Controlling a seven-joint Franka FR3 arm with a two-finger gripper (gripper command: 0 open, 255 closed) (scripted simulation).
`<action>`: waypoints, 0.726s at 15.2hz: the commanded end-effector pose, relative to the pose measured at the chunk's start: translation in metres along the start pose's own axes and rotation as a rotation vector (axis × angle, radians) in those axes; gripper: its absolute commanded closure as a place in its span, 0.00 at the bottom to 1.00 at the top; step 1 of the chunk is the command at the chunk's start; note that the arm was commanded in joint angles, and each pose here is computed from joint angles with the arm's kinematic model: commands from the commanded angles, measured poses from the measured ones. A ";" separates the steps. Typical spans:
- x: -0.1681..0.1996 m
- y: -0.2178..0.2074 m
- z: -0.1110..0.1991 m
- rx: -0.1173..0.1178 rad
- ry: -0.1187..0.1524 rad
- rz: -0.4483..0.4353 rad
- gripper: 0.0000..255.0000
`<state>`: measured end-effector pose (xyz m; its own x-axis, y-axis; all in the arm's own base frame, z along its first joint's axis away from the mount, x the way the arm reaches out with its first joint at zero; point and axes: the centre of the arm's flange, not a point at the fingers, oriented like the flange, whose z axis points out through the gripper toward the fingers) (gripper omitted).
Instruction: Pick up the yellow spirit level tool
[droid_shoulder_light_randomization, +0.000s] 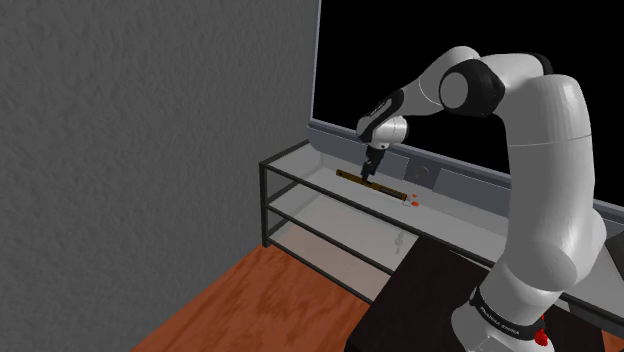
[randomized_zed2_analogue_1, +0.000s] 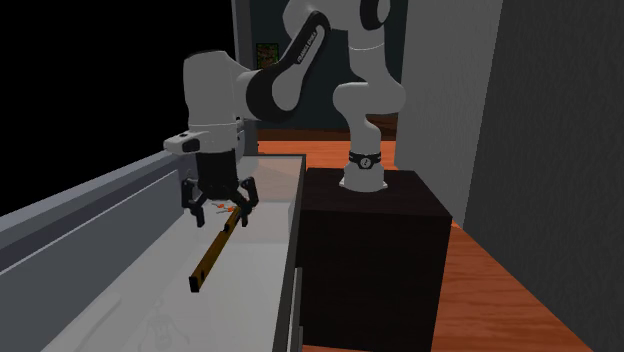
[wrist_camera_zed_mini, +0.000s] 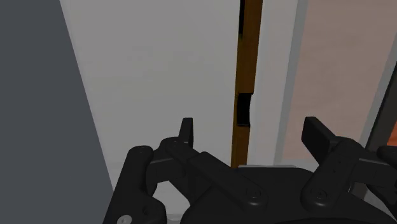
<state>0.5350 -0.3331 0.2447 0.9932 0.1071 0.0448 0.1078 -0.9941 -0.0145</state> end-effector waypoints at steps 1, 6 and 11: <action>0.000 0.001 0.011 0.000 0.000 0.000 0.00; -0.001 0.001 0.024 0.000 0.000 0.000 1.00; 0.000 0.001 0.024 0.000 0.000 0.000 1.00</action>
<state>0.5359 -0.3335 0.2207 0.9932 0.1070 0.0451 0.1077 -0.9941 -0.0144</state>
